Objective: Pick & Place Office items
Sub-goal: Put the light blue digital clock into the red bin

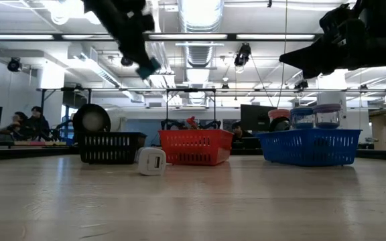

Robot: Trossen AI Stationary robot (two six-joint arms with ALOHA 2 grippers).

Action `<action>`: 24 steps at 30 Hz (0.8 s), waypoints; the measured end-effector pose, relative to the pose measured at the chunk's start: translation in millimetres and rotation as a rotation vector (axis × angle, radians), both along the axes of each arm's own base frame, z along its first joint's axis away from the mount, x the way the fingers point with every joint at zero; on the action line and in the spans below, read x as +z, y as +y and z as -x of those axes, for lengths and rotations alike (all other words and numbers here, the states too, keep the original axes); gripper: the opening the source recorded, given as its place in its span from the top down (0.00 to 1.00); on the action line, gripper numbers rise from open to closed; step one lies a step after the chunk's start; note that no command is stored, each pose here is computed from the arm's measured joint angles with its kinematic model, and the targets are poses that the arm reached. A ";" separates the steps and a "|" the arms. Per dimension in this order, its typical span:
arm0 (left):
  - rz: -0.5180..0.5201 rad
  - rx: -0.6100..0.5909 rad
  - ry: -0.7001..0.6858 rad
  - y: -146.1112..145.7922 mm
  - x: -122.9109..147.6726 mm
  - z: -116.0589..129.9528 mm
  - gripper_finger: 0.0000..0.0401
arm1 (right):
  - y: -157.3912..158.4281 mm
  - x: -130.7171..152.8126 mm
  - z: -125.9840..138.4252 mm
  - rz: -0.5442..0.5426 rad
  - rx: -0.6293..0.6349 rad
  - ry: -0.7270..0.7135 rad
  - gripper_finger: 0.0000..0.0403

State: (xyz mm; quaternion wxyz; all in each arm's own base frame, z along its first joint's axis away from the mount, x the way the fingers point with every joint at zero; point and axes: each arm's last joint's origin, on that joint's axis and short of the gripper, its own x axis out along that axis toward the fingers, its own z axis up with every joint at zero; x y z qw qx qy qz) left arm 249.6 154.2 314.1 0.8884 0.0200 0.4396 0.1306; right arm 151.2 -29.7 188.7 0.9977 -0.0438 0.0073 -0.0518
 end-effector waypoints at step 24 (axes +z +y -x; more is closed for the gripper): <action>0.063 -0.237 -0.902 -103.5 -33.7 79.8 0.88 | 0.0 0.6 -0.1 0.005 0.001 -0.007 0.97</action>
